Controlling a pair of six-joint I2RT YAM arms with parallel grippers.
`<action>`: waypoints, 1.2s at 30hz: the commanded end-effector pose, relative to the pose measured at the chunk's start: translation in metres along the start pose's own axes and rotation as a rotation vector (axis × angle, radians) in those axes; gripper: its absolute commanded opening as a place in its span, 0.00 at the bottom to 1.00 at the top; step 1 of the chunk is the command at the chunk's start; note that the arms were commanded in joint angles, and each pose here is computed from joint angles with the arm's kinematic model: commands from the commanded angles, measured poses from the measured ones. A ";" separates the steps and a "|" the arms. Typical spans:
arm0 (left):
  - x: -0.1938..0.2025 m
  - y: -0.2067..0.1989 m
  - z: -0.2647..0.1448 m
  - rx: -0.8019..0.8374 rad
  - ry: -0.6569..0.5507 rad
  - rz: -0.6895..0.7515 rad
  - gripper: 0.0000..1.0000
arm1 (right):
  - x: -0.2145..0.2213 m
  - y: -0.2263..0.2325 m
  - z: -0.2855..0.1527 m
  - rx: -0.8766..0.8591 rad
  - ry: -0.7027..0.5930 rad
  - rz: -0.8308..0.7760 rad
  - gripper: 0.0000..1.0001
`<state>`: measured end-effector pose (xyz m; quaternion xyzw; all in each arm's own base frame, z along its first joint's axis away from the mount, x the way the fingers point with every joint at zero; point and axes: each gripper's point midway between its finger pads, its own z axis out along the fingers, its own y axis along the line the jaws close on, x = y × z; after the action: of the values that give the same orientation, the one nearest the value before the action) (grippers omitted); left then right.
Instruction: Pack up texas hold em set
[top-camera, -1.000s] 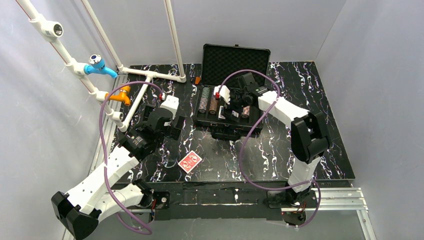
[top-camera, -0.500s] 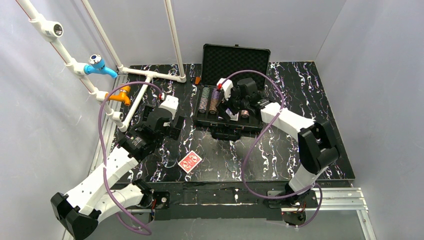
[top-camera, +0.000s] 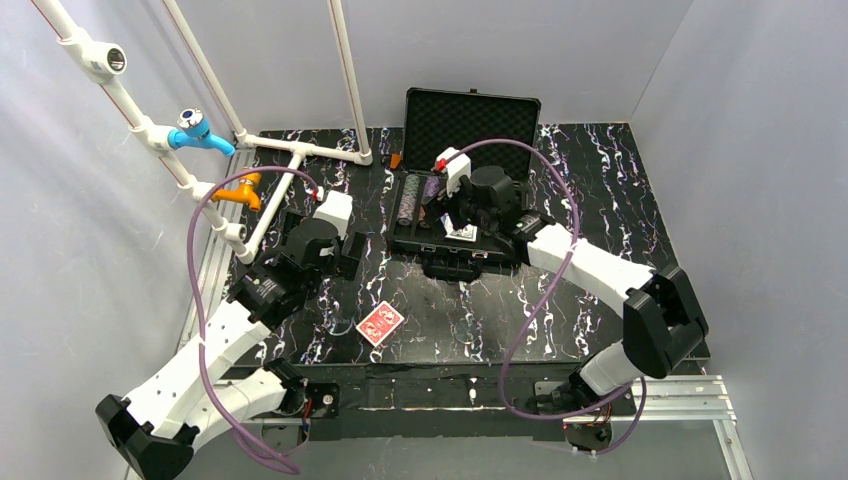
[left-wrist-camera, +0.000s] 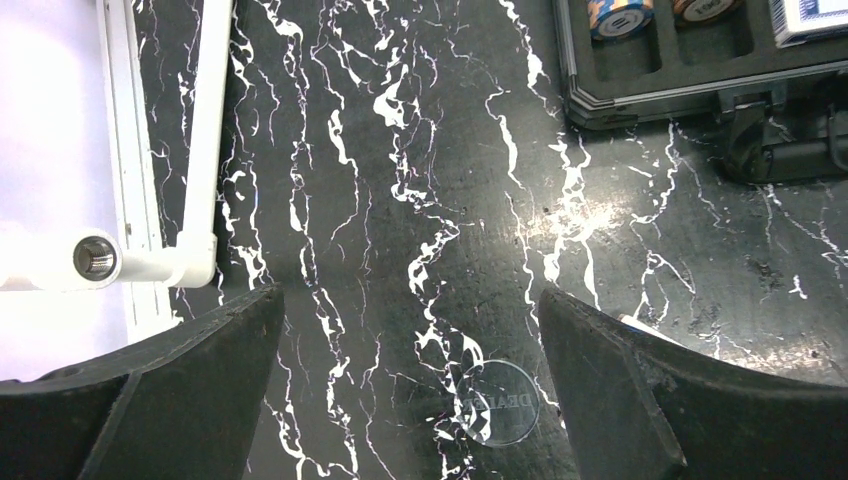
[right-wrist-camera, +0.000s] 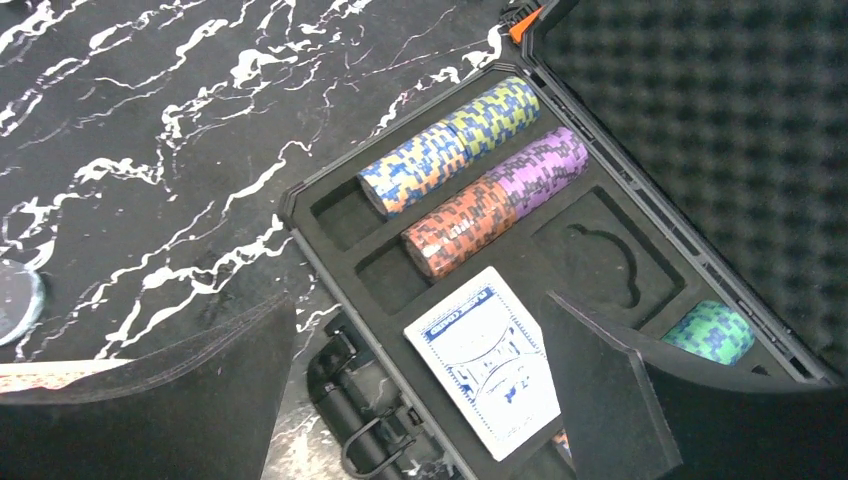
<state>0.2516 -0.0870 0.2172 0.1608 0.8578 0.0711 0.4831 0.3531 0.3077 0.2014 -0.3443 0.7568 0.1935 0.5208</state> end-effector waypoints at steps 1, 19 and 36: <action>-0.008 0.000 -0.006 0.019 -0.050 -0.029 0.98 | -0.032 -0.005 -0.022 0.075 -0.108 0.073 0.98; -0.001 0.012 0.001 -0.071 -0.142 -0.093 0.98 | -0.015 -0.017 -0.004 0.193 -0.048 0.375 0.98; 0.005 -0.007 0.002 0.030 -0.038 -0.030 0.95 | 0.028 -0.029 0.024 0.321 0.149 0.438 0.89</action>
<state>0.2513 -0.0873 0.1999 0.1518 0.8530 0.0624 0.4955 0.3649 0.2984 0.1644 -0.1336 0.8623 0.1851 0.4520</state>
